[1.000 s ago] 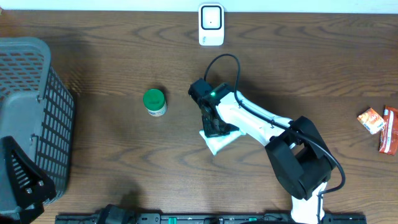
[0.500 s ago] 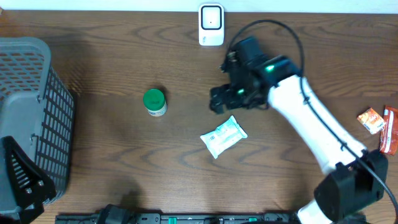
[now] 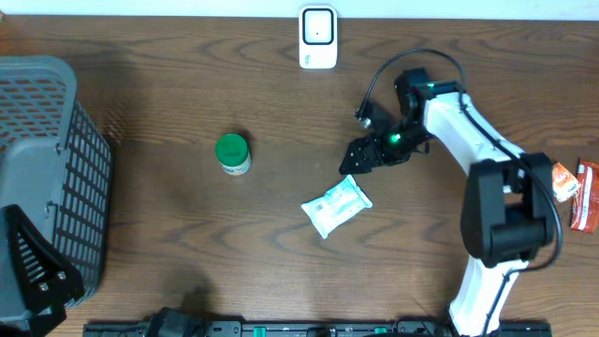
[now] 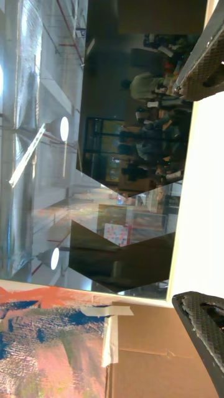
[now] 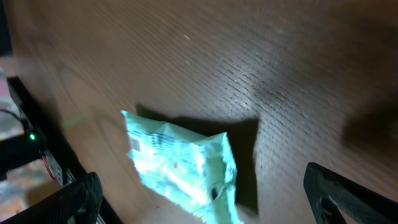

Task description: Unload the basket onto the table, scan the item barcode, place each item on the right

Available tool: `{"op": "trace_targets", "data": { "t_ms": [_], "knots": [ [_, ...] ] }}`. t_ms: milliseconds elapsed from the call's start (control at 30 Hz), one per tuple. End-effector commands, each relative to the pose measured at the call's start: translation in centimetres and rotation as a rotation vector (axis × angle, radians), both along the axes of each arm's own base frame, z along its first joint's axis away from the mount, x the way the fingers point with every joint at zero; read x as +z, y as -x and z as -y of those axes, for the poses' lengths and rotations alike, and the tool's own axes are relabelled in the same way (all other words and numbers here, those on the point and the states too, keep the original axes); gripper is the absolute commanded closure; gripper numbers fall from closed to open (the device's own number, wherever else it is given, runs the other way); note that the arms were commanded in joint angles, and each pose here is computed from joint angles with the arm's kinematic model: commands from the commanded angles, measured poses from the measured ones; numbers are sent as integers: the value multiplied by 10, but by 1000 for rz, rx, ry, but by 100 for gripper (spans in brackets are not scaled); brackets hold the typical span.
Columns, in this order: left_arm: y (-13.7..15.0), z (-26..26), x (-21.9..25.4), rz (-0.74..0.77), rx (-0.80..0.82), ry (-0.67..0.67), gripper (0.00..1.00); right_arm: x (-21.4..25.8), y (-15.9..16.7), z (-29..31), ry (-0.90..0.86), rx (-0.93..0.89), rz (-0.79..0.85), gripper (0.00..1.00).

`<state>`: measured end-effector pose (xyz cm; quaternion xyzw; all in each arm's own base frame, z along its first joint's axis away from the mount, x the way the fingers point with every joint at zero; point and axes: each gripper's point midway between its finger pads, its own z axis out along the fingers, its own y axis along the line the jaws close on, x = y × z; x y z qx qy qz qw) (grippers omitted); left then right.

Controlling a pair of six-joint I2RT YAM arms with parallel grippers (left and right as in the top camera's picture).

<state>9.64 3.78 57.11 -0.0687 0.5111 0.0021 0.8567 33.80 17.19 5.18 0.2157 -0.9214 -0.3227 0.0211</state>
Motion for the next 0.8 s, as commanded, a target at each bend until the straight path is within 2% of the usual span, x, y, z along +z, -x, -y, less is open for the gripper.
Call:
{"op": "trace_targets", "data": {
  "t_ms": [0, 200, 333, 367, 467, 700, 733, 767],
  "knots": [
    [3, 0, 2, 11, -1, -6, 2, -20, 9, -8, -43, 82, -23, 1],
    [3, 0, 2, 11, -1, -6, 2, -37, 32, -21, -54, 147, -112, 1],
    [3, 0, 2, 11, 0, -5, 2, -57, 64, -33, -6, 230, -171, 1],
    [3, 0, 2, 11, 0, -5, 2, -67, 77, -34, 12, 255, -180, 5],
    [3, 0, 2, 11, -1, -6, 2, -82, 91, -31, 47, 271, -191, 37],
    [3, 0, 2, 11, 0, -6, 2, -86, 98, -21, 41, 232, -229, 94],
    [3, 0, 2, 11, 0, -6, 2, -84, 97, -23, 26, 222, -233, 99],
    [3, 0, 2, 11, 0, -6, 2, -80, 95, -26, 1, 212, -238, 99]
  ]
}}
